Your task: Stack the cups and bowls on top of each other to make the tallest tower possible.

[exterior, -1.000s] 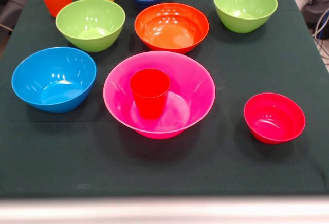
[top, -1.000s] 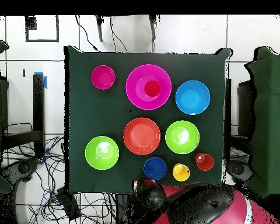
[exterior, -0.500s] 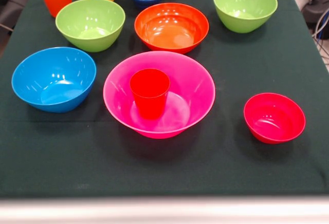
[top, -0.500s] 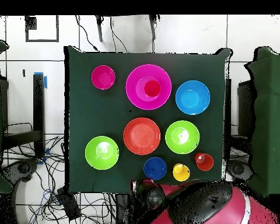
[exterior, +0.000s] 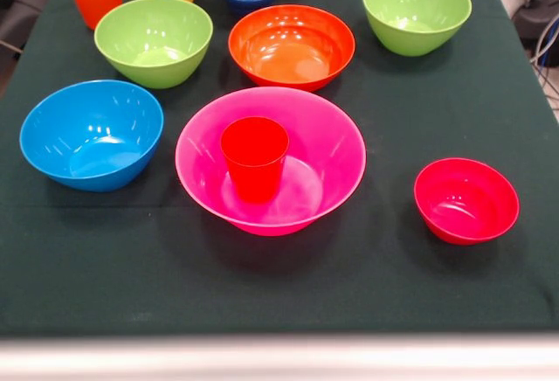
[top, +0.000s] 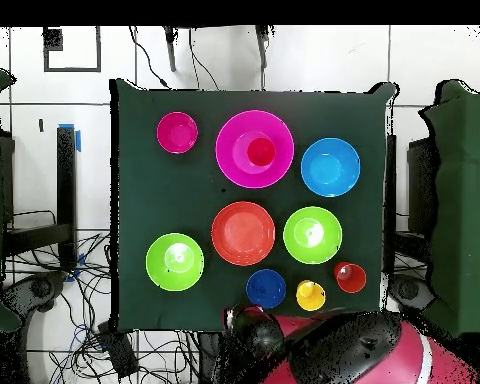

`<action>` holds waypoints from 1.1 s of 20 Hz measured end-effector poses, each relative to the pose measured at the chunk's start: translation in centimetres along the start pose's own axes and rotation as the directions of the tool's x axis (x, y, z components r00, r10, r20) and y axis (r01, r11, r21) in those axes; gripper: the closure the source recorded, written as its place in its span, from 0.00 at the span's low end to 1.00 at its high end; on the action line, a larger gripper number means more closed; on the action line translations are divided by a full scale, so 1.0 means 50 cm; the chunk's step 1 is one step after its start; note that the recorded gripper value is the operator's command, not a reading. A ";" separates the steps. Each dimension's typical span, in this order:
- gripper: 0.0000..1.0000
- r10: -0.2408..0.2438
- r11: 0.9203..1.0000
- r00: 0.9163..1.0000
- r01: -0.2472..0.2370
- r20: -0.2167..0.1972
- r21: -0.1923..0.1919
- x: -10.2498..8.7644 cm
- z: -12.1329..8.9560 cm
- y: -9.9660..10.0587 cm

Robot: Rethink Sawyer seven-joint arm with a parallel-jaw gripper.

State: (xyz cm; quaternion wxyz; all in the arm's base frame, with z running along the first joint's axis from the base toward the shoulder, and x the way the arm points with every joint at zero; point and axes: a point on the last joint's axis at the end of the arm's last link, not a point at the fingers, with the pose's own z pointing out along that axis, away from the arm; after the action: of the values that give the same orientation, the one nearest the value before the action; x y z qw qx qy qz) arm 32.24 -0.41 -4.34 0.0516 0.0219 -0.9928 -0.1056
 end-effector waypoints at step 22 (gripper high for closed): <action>0.00 -0.020 1.000 0.989 0.017 0.150 0.020 -0.116 -0.088 -0.030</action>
State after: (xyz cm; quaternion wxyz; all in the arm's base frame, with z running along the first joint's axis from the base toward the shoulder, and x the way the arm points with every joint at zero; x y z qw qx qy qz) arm 38.53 -2.46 -0.94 -0.0244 0.0234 -0.9946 -0.0980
